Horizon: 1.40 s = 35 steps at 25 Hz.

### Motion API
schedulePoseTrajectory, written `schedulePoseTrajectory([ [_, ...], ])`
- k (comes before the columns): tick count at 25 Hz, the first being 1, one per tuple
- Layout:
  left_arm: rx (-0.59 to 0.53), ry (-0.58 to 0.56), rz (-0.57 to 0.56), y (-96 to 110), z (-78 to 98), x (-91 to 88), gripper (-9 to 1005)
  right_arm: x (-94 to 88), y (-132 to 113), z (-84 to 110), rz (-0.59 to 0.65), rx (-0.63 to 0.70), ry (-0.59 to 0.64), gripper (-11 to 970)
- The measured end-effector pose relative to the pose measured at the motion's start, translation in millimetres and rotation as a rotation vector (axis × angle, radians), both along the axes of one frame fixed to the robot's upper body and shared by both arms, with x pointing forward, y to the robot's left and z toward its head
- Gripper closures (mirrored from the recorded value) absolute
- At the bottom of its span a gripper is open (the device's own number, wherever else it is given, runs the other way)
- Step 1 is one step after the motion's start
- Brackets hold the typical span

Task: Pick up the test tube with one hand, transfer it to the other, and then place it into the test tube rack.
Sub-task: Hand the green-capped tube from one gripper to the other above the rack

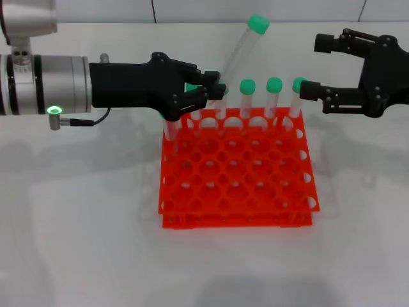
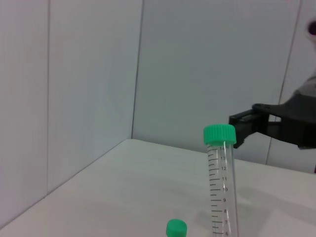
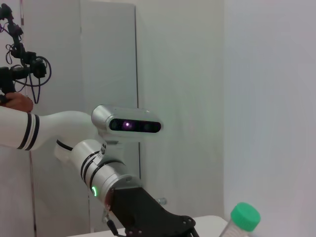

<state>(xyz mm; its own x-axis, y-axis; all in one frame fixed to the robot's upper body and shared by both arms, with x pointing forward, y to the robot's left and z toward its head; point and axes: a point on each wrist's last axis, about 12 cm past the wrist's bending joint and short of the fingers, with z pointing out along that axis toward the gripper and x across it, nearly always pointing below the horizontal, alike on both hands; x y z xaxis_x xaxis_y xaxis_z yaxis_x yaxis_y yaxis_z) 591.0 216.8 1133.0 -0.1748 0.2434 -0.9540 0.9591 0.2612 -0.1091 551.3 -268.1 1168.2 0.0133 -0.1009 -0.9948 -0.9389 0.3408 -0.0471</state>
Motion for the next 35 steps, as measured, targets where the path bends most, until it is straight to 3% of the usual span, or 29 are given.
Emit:
schedulePoseTrajectory([
  [15, -0.046, -0.070, 0.007, 10.4, -0.3, -6.4, 801, 1.2, 2.5, -0.2, 0.007, -0.003, 0.001, 163],
  [35, -0.033, 0.006, 0.018, 12.0, -16.9, -15.6, 801, 10.5, 20.3, -1.6, 0.043, -0.006, 0.017, 166],
])
